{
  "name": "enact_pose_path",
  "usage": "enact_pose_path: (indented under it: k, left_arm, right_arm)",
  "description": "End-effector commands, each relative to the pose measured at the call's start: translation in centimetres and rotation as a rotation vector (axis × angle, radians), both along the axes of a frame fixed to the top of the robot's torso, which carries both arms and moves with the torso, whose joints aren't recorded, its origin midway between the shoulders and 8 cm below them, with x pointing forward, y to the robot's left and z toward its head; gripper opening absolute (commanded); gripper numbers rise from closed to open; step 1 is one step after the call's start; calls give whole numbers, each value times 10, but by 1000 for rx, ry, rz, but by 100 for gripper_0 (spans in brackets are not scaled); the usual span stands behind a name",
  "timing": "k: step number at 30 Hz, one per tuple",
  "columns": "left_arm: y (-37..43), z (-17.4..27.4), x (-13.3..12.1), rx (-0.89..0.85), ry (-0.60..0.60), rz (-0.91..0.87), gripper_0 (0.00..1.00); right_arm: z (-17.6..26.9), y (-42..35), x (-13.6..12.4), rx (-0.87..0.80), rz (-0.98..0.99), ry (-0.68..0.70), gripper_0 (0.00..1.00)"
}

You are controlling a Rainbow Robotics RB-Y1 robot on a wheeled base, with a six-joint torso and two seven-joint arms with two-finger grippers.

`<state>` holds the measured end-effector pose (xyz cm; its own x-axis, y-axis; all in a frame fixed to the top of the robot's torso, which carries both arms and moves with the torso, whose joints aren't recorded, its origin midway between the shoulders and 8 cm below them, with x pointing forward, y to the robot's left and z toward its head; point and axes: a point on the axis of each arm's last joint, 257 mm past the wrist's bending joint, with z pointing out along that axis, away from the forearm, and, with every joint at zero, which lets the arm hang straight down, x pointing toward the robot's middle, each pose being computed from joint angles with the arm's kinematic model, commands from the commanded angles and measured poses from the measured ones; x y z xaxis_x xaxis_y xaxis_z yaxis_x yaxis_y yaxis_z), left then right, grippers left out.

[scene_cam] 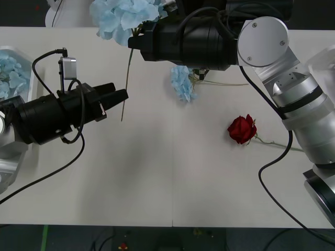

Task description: Put the red flowers into the right box and the blue flowers into the left box

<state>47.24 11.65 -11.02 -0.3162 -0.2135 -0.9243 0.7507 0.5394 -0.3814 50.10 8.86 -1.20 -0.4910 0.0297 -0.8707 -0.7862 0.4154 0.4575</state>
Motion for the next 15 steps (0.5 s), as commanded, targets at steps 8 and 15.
enact_pose_path:
  k: [8, 15]
  left_arm:
    - [-53, -17, -18, -88, 45, -39, 79]
    - [-66, -6, -6, -123, 19, 0, 15]
  right_arm:
    - [24, 28, -16, -8, 60, -105, 0]
    - [21, 28, -17, -15, 63, -107, 0]
